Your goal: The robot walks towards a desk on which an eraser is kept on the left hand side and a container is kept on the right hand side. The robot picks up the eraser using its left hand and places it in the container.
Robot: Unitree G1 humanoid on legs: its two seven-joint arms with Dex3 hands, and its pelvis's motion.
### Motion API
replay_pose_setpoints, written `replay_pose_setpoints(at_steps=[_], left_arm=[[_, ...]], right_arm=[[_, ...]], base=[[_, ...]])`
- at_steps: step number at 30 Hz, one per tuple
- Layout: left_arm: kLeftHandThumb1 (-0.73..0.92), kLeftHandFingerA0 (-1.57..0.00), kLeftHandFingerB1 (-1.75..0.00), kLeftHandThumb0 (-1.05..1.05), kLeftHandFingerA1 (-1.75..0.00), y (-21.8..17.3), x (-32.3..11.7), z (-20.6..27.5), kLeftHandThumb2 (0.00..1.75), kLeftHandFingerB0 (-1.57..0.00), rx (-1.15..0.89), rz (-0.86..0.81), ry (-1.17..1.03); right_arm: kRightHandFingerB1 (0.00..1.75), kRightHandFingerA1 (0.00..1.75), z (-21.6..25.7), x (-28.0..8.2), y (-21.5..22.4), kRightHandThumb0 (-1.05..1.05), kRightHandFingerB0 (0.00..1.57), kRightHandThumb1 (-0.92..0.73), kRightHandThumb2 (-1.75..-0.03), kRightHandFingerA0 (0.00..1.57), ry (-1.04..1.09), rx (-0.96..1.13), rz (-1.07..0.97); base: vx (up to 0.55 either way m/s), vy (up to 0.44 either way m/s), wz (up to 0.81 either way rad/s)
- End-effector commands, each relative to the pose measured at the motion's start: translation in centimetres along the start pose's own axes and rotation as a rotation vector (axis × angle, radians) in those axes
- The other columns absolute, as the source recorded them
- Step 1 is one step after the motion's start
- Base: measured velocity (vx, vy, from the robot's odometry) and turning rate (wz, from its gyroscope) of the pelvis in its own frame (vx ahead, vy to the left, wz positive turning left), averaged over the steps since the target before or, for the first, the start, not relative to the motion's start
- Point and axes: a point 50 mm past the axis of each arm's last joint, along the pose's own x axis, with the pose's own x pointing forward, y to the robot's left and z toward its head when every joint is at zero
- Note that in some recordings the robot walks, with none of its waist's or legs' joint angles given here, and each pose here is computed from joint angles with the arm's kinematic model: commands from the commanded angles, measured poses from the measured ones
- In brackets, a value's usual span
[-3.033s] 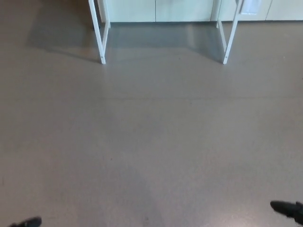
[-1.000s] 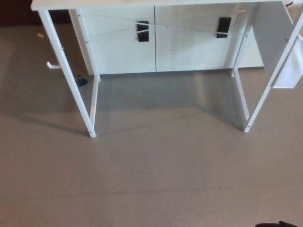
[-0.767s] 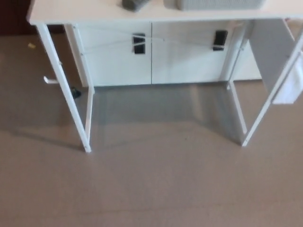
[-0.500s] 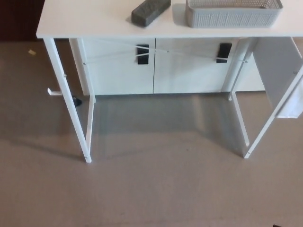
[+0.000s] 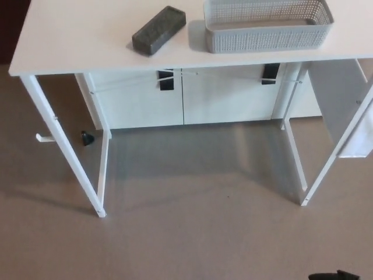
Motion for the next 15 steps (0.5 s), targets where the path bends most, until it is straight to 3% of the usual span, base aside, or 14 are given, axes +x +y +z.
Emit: replay_pose_setpoints(at_steps=[1, 7, 15], left_arm=[[0.56, -0.50, -0.43, -0.53, -0.67, 1.0, -0.3, 0.0, 0.57, -0.43, 0.097, 0.054, -0.039], [0.59, -0.48, -0.42, -0.52, -0.67, 1.5, -0.5, -0.4, 0.58, -0.40, 0.190, 0.078, -0.048], [0.60, -0.49, -0.41, -0.54, -0.65, 2.1, -0.4, -0.2, 0.58, -0.40, 0.215, 0.109, -0.044]], right_arm=[[0.44, 0.49, 0.3, 0.2, 0.0, -0.13, 0.49, -0.45, -0.54, 0.68, 0.000, 0.000, -0.003], [0.43, 0.48, 0.5, 0.1, 0.3, -0.13, 0.49, -0.45, -0.54, 0.67, -0.001, -0.003, 0.004], [0.44, 0.49, 0.6, 0.3, 0.4, -0.13, 0.49, -0.45, -0.54, 0.68, -0.011, -0.012, 0.013]], base=[[0.10, 0.124, -0.07], [0.11, 0.240, -0.05], [0.09, -0.062, 0.04]])
